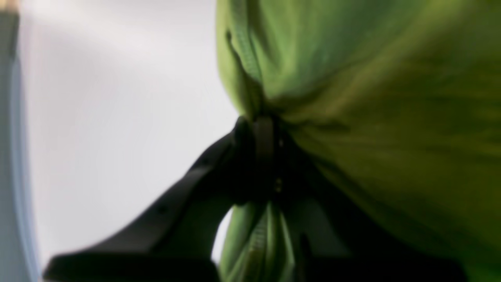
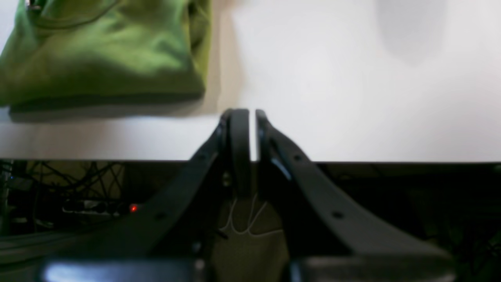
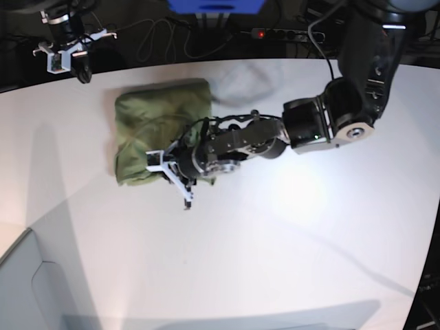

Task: Fold the T-shirt properly
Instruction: 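Drag the bundle edge with the left gripper toward the right gripper, flattening it, then open the left gripper and lift it away from the shirt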

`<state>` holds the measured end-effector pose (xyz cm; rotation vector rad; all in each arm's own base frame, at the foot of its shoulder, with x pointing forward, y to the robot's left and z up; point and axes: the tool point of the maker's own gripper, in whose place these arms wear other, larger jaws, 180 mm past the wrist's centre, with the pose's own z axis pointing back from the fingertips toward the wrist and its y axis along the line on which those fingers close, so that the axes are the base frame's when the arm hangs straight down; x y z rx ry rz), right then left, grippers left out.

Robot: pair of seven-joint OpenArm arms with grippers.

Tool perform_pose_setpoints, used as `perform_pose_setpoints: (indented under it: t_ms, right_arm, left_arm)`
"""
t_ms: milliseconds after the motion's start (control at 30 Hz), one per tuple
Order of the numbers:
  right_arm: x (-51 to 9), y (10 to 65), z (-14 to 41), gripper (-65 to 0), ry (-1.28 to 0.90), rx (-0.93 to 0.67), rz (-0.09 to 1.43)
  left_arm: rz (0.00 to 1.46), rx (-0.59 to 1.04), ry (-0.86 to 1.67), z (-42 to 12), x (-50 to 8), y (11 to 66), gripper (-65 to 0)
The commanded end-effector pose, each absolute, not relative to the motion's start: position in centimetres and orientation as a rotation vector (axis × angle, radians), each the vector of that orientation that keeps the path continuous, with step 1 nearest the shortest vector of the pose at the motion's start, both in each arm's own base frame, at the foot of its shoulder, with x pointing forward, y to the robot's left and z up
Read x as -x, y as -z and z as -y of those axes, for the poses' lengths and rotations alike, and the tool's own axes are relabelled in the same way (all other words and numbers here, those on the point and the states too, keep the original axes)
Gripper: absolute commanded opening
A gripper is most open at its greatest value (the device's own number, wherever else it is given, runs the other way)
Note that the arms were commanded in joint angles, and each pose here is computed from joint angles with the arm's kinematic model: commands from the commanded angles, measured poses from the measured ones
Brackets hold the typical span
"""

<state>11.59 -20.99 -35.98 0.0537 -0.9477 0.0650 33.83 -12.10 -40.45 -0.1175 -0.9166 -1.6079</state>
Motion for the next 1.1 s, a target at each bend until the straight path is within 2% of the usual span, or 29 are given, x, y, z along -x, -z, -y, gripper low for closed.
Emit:
perform_pose_setpoints:
  t_ms: [0,300,433,500,733,1067]
  right_arm:
    - [-11.8,35.0,20.8,-65.0,-0.079,-0.068,0.985]
    - [-11.7,35.1,20.8,-65.0,-0.079,-0.068,0.984]
    - [-11.9,35.0,20.7,-65.0,-0.080,-0.071,0.989]
    - [-12.0,35.0,20.7,-65.0,-0.081,-0.073,0.992]
    - [-12.0,35.0,20.7,-65.0,-0.081,-0.073,0.992]
    - [-11.7,35.1,20.7,-65.0,-0.081,-0.073,0.983]
  left_arm:
    - [0.953,0.135,1.653,13.3,-34.2,38.9,-65.0]
    - [0.909,0.157,1.722,13.4,-33.2,39.5,-65.0]
    - [0.905,0.150,1.721,13.1,-33.3,39.6,-56.2]
    - [0.899,0.143,1.718,12.7,-33.5,39.8,-53.8]
    - [0.942,0.166,1.582,12.2,-35.1,38.6,-53.5]
    - [0.932,0.147,1.575,12.0,-35.3,38.6,-53.3]
